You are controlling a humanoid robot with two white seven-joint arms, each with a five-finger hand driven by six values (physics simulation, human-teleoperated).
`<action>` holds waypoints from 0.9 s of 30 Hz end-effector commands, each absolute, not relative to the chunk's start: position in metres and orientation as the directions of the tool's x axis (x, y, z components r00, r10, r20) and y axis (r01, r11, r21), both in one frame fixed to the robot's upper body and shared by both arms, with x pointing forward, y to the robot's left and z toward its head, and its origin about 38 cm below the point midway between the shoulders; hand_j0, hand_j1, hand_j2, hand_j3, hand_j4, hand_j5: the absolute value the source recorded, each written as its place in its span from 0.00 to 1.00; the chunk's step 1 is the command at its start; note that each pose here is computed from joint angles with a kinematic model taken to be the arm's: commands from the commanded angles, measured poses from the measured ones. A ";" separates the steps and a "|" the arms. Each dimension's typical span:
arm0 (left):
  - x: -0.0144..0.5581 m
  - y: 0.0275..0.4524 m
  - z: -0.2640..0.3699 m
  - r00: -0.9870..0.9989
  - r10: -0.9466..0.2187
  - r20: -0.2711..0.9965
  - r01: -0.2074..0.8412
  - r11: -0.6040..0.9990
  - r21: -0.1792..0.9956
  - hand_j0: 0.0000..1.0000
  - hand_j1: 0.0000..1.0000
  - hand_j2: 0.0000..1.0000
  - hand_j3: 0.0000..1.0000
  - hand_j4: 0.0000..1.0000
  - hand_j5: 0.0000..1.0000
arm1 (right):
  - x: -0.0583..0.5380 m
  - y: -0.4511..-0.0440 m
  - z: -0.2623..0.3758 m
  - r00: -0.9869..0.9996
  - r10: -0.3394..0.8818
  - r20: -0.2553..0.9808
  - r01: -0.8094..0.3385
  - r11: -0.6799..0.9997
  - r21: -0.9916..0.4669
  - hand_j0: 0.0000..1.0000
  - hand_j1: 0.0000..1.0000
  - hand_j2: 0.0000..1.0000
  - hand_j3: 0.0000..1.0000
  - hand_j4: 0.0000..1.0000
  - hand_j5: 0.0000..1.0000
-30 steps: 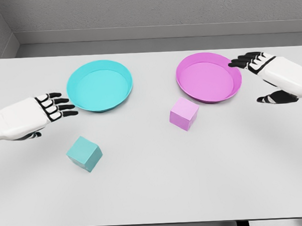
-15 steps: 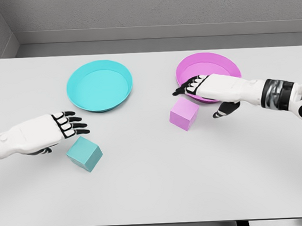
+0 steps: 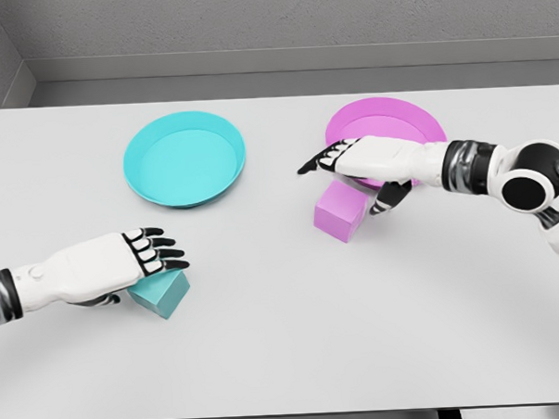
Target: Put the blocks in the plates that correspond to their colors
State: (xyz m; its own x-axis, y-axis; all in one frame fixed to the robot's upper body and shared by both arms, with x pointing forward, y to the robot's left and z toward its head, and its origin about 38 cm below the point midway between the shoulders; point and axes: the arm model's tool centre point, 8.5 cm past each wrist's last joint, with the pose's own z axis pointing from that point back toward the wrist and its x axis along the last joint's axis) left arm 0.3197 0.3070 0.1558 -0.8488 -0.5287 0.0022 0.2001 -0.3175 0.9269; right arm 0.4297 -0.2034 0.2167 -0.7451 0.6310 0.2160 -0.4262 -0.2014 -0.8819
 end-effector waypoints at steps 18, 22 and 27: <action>0.317 0.290 0.147 -0.856 -0.515 0.049 0.215 -0.267 0.939 1.00 1.00 1.00 1.00 1.00 1.00 | 0.429 -0.196 0.177 -0.727 0.642 0.244 -0.497 -0.248 -0.832 1.00 1.00 1.00 1.00 1.00 1.00; 0.317 0.291 0.146 -0.856 -0.515 0.049 0.216 -0.270 0.938 1.00 1.00 1.00 1.00 1.00 1.00 | 0.432 -0.196 0.177 -0.724 0.646 0.242 -0.498 -0.247 -0.831 1.00 1.00 1.00 1.00 1.00 1.00; 0.317 0.291 0.147 -0.856 -0.515 0.047 0.215 -0.273 0.938 0.88 0.88 0.88 0.88 0.88 0.88 | 0.436 -0.187 0.177 -0.734 0.636 0.238 -0.493 -0.257 -0.831 1.00 1.00 1.00 1.00 1.00 1.00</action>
State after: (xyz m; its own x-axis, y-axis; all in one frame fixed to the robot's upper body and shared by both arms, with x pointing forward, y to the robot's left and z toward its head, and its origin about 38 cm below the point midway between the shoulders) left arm 0.3170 0.2911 0.1463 -0.8568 -0.5139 0.0425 0.2124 -0.2767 0.9372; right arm 0.4365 -0.1890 0.1800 -0.7341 0.6383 0.2317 -0.4872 -0.2573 -0.8346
